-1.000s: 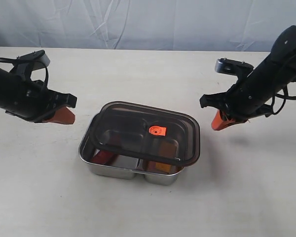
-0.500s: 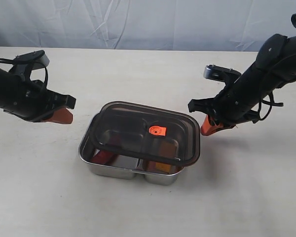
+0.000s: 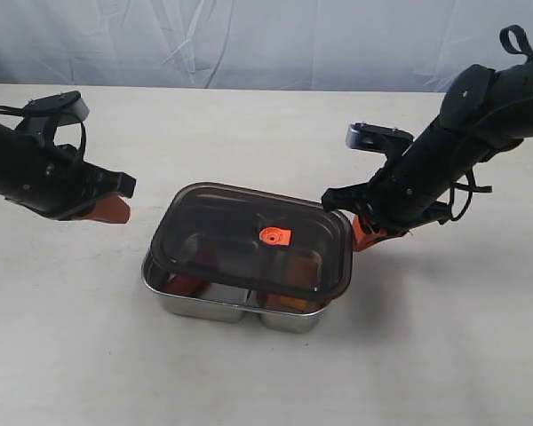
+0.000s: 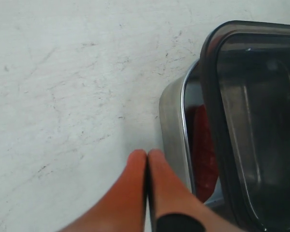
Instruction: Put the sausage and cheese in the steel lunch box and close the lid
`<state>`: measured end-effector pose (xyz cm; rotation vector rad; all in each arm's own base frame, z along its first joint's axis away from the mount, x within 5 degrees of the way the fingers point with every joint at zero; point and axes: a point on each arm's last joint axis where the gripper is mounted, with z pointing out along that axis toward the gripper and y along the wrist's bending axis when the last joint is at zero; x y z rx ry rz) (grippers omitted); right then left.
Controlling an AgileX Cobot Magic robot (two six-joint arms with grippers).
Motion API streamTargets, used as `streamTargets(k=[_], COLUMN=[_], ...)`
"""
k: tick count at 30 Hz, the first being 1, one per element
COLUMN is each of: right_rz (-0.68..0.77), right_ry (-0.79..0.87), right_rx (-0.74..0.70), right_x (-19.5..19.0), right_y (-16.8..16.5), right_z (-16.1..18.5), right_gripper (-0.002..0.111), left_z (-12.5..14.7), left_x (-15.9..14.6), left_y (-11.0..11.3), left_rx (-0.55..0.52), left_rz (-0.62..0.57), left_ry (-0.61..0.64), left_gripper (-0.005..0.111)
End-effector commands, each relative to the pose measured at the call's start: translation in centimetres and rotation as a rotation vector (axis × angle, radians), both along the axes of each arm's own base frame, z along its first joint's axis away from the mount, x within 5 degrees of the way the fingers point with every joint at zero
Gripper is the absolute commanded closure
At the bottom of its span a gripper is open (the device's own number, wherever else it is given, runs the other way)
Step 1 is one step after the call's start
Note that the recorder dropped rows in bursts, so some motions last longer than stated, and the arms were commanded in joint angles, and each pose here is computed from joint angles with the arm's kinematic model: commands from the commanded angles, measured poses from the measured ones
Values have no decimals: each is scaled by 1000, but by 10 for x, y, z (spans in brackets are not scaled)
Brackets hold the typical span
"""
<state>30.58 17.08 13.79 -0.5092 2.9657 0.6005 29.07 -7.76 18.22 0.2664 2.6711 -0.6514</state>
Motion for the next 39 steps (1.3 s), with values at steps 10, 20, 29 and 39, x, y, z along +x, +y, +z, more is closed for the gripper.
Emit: streamTargets(k=[10, 20, 29, 39], right_rz=[23, 26, 31, 45], right_ry=[-36, -35, -17, -14], right_rx=[12, 12, 14, 14], right_x=[-2, -2, -4, -5], right_y=[0, 1, 1, 1], right_z=[17, 17, 17, 17], right_gripper=[108, 108, 108, 108], left_z=[3, 3, 3, 3], left_x=[1, 1, 1, 1], left_y=[0, 0, 0, 0], left_rx=[2, 2, 3, 3], left_rz=[4, 4, 5, 5], left_ry=[-15, -15, -16, -16], left_gripper=[107, 107, 107, 107])
